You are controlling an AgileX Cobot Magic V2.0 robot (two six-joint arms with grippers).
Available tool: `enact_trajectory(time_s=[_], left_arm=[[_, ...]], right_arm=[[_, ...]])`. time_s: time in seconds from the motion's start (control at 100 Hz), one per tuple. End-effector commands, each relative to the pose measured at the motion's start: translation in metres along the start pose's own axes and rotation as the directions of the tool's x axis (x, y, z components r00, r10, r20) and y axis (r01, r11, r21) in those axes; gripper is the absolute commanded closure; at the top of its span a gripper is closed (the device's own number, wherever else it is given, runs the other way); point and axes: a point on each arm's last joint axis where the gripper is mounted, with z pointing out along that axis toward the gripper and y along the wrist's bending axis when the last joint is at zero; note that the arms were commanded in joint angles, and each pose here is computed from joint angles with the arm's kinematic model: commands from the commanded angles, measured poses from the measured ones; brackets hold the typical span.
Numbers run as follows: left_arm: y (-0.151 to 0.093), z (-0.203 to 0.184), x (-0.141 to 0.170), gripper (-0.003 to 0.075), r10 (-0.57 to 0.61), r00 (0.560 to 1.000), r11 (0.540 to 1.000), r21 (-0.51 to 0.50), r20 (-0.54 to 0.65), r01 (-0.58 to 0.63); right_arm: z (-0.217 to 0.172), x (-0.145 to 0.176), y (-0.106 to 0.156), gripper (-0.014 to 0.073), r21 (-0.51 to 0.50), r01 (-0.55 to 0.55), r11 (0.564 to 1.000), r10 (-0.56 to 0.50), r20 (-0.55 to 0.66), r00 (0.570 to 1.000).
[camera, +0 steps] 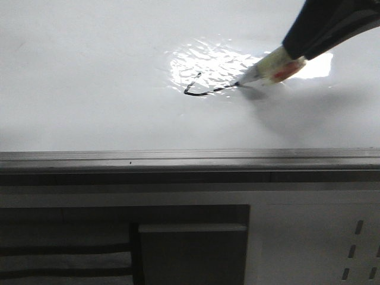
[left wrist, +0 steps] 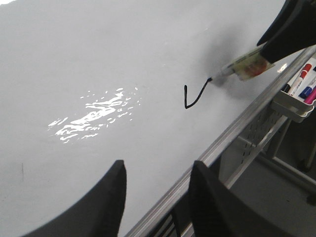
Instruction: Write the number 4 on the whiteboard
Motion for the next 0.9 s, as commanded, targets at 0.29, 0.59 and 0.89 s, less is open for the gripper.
enact_trajectory(time_s=[0.29,0.59,0.89], left_arm=[[0.004,-0.005,-0.014,0.044,-0.015,0.995,0.999,-0.04,0.101,0.019],[0.004,-0.005,-0.015,0.044,-0.009,0.995,0.999,-0.045,0.102,0.013],[-0.007,0.008,-0.02,0.044,0.192,0.981,0.977,0.086,0.024,-0.193]], right_arm=[[-0.021,-0.035,0.022,0.0659,0.002,0.095,0.995,-0.093,0.239,0.966],[0.021,-0.011,0.023,0.0659,-0.107,0.127,0.986,-0.137,-0.093,0.986],[-0.051,-0.02,0.058,0.0659,-0.058,0.53,0.846,-0.511,0.196,0.837]])
